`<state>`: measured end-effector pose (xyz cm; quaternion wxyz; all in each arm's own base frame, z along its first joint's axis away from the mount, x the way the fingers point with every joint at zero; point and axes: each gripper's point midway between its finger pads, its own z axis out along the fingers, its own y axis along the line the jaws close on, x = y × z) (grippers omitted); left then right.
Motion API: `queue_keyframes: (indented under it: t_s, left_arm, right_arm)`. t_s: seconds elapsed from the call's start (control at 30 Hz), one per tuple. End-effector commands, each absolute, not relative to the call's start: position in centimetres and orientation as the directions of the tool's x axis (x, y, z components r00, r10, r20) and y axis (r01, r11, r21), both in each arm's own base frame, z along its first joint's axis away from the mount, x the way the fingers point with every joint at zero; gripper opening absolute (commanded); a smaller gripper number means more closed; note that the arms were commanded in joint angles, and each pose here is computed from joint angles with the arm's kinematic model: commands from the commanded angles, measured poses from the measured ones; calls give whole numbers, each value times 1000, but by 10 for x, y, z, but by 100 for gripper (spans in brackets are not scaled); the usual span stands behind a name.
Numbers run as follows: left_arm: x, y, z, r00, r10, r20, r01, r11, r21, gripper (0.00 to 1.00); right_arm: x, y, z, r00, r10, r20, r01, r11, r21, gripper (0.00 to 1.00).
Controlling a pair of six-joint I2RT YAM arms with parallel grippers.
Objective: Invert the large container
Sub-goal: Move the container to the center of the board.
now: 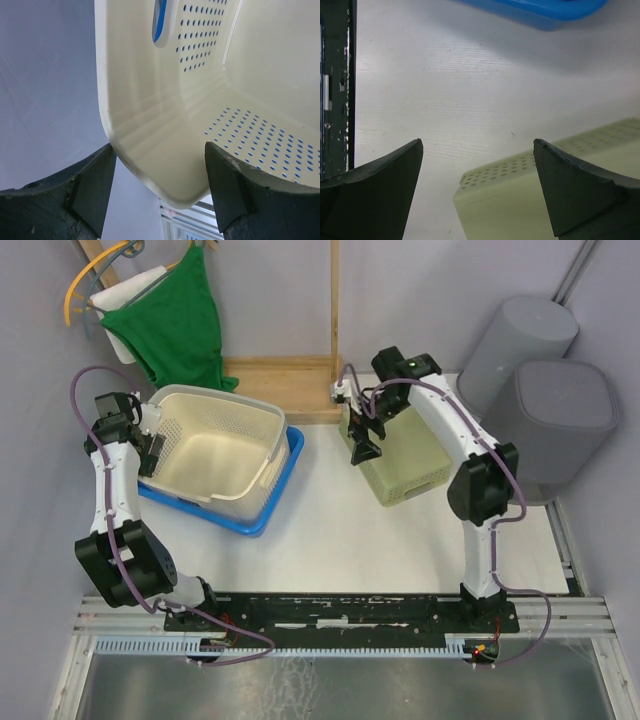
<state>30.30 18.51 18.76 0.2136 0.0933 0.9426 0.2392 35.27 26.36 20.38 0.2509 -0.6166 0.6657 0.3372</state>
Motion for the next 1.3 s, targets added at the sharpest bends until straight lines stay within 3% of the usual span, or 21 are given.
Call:
queue_keyframes:
  t_s: [0.0, 0.4, 0.6, 0.83, 0.93, 1.07, 1.17, 1.27]
  left_arm:
    - [297, 174, 168, -907, 236, -349, 71, 903, 424, 77]
    - [291, 176, 163, -914, 220, -340, 54, 898, 436, 77]
    - [295, 177, 162, -913, 214, -348, 44, 898, 438, 77]
    - [299, 179, 160, -914, 197, -356, 24, 899, 437, 76]
    - [302, 178, 159, -911, 189, -366, 16, 904, 428, 76]
    - [308, 180, 155, -913, 166, -372, -4, 910, 415, 76]
    - [312, 180, 153, -916, 149, -373, -19, 913, 409, 76]
    - [314, 178, 154, -914, 144, -379, -22, 916, 402, 77]
  right_arm:
    - [303, 276, 178, -31, -732, -681, -941, -208, 267, 100]
    - [403, 235, 84, -11, -917, -399, -1000, 10, 5, 100]
    - [461, 189, 63, -144, -921, -361, -988, 157, -7, 100]
    - [513, 159, 51, -156, -928, -339, -966, 215, -144, 100]
    - [544, 154, 57, -142, -919, -367, -942, 240, -235, 100]
    - [565, 187, 129, -103, -814, -572, -898, 323, -298, 100]
    - [533, 231, 213, -33, -698, -715, -890, 346, -296, 100]
    - [470, 259, 260, 38, -679, -733, -910, 280, -305, 100]
